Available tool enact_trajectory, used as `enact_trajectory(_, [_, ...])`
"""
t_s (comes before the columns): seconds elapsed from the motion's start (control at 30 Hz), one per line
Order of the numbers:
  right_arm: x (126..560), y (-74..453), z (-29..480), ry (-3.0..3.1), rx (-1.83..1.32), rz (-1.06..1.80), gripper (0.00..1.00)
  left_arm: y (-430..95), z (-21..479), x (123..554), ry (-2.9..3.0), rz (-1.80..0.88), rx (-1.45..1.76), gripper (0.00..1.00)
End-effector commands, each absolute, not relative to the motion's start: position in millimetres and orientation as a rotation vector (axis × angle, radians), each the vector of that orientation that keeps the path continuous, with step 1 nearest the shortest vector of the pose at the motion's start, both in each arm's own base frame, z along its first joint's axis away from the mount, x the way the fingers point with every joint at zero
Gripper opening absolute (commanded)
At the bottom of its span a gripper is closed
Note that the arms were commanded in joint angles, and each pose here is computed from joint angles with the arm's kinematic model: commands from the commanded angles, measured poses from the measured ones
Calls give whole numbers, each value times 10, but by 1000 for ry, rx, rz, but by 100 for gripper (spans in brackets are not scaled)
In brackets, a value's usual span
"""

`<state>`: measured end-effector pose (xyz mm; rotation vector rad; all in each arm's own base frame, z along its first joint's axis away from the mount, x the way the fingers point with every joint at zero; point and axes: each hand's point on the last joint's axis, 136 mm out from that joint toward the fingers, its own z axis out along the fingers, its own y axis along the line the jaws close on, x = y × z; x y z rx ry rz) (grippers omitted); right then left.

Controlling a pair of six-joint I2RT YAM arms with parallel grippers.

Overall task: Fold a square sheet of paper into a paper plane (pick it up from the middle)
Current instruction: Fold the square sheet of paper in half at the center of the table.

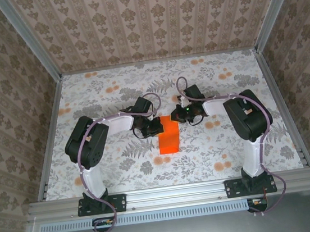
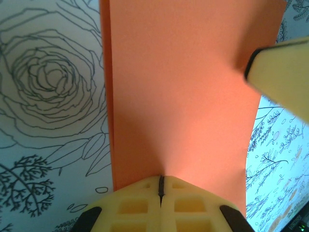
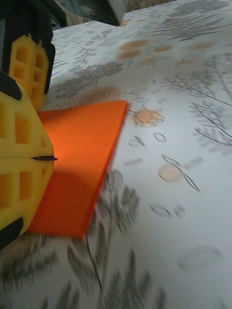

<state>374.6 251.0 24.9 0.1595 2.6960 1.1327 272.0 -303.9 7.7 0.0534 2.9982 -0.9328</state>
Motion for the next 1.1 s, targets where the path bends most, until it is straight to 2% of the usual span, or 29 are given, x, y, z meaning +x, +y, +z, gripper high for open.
enact_trajectory(0.0, [3790, 2501, 193, 2708, 197, 1124, 0, -2120, -821, 1897, 3402, -276, -94, 0])
enact_trajectory(0.27, [3968, 2075, -12, 2753, 349, 891, 0, -2105, -826, 1887, 3402, -270, -96, 0])
enact_trajectory(0.43, [4042, 1891, 247, 2697, 364, 869, 0, -2105, -825, 1883, 3399, -271, -92, 0])
enact_trajectory(0.63, [3568, 2248, 569, 2709, 188, 1064, 0, -2110, -830, 1889, 3396, -275, -86, 0])
enact_trajectory(0.8, [3140, 2459, 440, 2814, 133, 1125, 0, -2111, -837, 1890, 3396, -275, -86, 0])
enact_trajectory(1.07, [2878, 2626, 163, 2895, 136, 1244, 0, -2121, -841, 1900, 3390, -282, -86, 0])
